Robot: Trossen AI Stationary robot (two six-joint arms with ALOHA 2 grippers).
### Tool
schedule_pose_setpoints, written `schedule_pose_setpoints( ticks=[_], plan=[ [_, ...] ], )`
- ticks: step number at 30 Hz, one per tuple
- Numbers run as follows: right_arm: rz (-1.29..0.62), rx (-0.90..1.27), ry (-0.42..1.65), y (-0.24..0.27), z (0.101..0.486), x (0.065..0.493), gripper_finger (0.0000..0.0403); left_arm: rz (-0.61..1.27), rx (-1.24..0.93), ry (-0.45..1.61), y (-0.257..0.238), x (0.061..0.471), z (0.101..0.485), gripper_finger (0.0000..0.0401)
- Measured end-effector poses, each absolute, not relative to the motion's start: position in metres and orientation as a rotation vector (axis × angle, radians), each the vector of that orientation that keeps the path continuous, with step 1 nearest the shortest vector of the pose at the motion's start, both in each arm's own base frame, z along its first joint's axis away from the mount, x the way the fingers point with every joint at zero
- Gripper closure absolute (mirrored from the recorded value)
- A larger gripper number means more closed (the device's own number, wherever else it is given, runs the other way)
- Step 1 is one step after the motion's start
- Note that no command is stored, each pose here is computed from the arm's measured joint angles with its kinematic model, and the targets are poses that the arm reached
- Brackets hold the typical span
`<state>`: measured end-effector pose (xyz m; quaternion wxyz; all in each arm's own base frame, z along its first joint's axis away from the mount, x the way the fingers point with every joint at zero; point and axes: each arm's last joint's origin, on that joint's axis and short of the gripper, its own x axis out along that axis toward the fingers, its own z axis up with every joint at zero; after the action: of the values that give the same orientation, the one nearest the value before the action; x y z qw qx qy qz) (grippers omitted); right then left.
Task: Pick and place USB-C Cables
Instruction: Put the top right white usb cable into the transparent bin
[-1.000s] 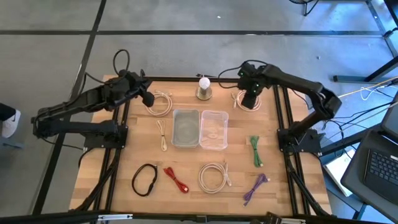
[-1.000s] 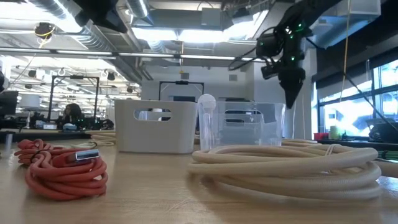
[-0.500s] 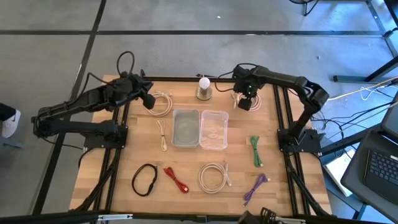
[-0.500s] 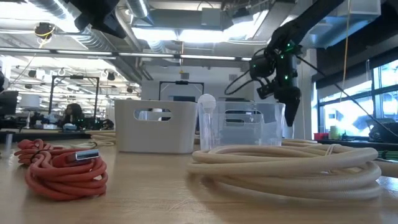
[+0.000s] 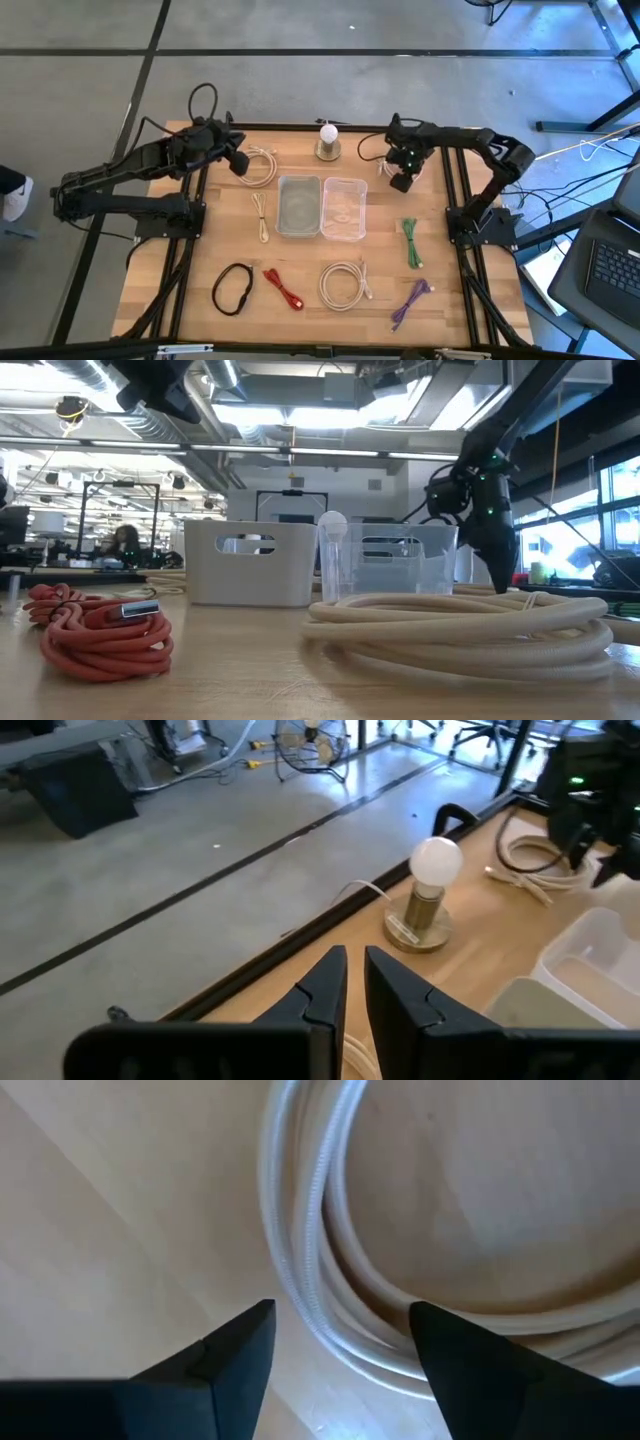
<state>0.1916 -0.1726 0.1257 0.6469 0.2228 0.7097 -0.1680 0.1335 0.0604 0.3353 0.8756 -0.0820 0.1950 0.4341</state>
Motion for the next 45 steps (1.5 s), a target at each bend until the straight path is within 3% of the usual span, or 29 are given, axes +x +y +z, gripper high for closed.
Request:
schedule_pose_setpoints(
  ticks=[5, 12, 17, 22, 30, 45],
  plan=[
    [-0.423, 0.465, 1.615, -0.174, 0.131, 0.195, 0.0210, 0.907, -0.172, 0.406, 0.060, 0.133, 0.335, 0.0374],
    [-0.478, 0.426, 1.505, -0.179, 0.149, 0.199, 0.0381, 0.907, -0.197, 0.395, 0.060, 0.134, 0.335, 0.0373],
    [-0.574, 0.448, 1.589, -0.175, 0.156, 0.188, 0.0385, 0.907, -0.199, 0.394, 0.060, 0.134, 0.335, 0.0374],
    [-0.605, 0.427, 1.522, -0.167, 0.184, 0.179, 0.0388, 0.913, -0.197, 0.394, 0.060, 0.133, 0.335, 0.0374],
    [-0.667, 0.415, 1.280, -0.141, 0.243, 0.152, 0.0388, 0.926, -0.192, 0.400, 0.061, 0.135, 0.334, 0.0376],
    [-0.475, 0.511, 0.743, -0.073, 0.313, 0.092, 0.0388, 0.906, -0.221, 0.359, 0.072, 0.168, 0.329, 0.0377]
  ],
)
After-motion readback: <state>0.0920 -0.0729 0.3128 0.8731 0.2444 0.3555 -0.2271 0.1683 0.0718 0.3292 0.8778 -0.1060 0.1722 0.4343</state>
